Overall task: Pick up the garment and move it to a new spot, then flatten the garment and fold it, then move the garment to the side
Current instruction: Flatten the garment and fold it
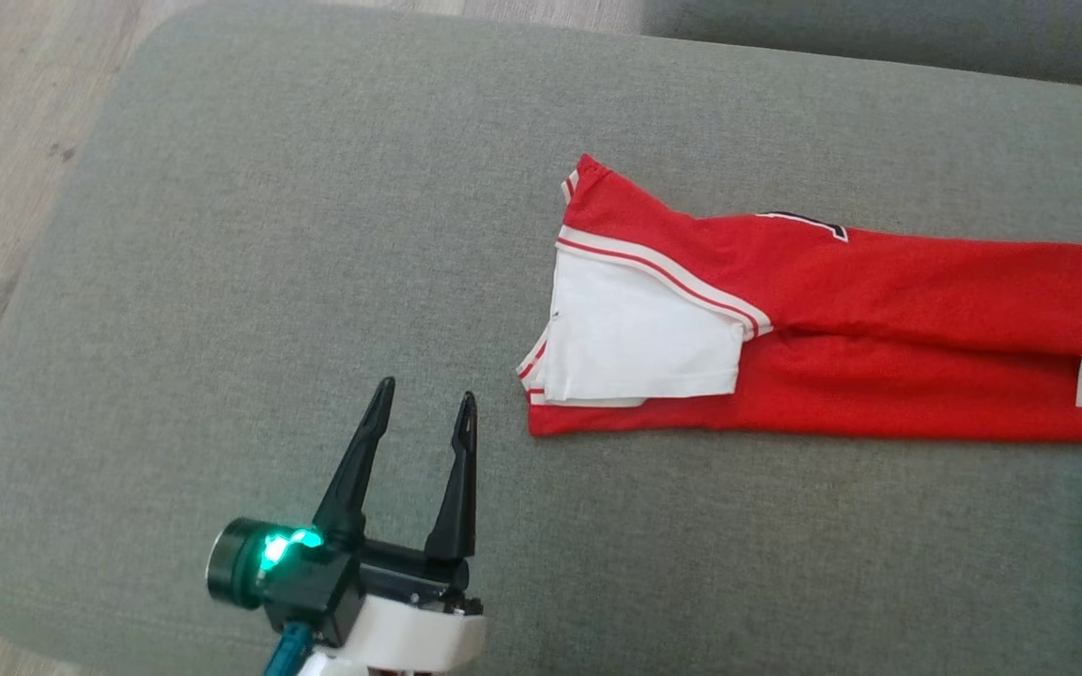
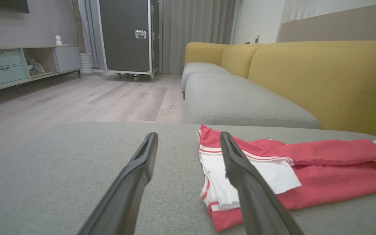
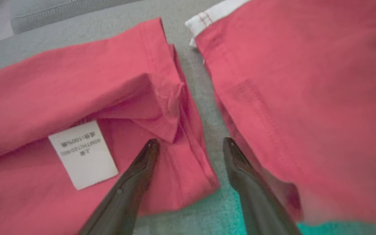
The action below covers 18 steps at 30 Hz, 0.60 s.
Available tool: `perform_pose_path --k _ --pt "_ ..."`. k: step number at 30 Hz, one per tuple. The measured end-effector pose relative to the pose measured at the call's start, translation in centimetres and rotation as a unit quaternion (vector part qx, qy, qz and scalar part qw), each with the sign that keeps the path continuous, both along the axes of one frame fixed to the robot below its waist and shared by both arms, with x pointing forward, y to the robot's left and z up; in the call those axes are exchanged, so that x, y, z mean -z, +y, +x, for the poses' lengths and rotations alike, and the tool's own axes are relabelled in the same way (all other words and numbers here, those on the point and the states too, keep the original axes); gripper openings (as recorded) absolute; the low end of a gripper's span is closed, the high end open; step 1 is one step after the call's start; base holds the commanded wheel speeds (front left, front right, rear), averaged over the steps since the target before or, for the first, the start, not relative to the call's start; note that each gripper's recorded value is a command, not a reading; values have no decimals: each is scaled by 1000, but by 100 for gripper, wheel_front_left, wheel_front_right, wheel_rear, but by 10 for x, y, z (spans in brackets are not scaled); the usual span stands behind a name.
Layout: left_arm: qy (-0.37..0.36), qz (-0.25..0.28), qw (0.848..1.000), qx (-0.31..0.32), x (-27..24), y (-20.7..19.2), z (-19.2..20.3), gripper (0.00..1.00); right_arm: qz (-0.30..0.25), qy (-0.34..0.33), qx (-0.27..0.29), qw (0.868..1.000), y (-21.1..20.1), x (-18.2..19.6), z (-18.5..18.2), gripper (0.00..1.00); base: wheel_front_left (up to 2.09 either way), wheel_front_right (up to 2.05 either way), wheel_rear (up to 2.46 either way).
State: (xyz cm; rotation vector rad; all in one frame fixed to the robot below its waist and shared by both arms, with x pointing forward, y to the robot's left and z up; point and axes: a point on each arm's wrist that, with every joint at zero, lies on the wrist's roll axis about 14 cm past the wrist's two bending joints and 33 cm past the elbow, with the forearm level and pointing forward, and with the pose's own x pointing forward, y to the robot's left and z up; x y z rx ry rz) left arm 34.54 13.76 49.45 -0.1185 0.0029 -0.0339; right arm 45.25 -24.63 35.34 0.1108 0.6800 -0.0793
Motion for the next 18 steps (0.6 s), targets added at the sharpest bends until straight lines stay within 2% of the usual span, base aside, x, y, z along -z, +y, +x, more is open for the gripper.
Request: perform_pose_path --k 2,3,4,5,6,7,8,10,11,12,18 --pt "-4 0 1000 -1 -2 1 0 100 15 6 2 1000 3 0 -1 82 0 0 0" --pt "-4 0 1000 0 -2 0 0 100 26 7 6 1000 5 0 -1 67 0 0 0" --pt "-3 -1 1000 1 -1 0 -1 100 34 6 8 999 6 0 -1 45 0 0 0" --pt "-2 -2 1000 0 0 0 -2 100 38 6 8 999 7 0 -2 40 0 0 0" --pt "-2 -2 1000 -1 1 0 -3 100 39 9 6 999 8 0 -2 42 0 0 0" --pt "-2 -1 1000 1 1 0 -3 100 39 9 5 999 8 0 -2 49 0 0 0" --pt "-1 1 1000 2 2 0 -4 100 39 10 5 999 8 0 -2 62 0 0 0" --pt "-4 2 1000 3 1 0 -3 100 39 7 6 999 6 -2 -1 77 0 0 0" --pt "-6 2 1000 1 0 1 -3 100 38 1 5 999 5 -4 0 97 0 0 0" --pt "-9 3 1000 0 -2 2 -2 100 35 -6 3 999 4 -7 2 100 0 0 0" --pt "-5 1 1000 4 2 0 -8 100 30 -101 -4 994 1 -57 28 100 0 0 0"
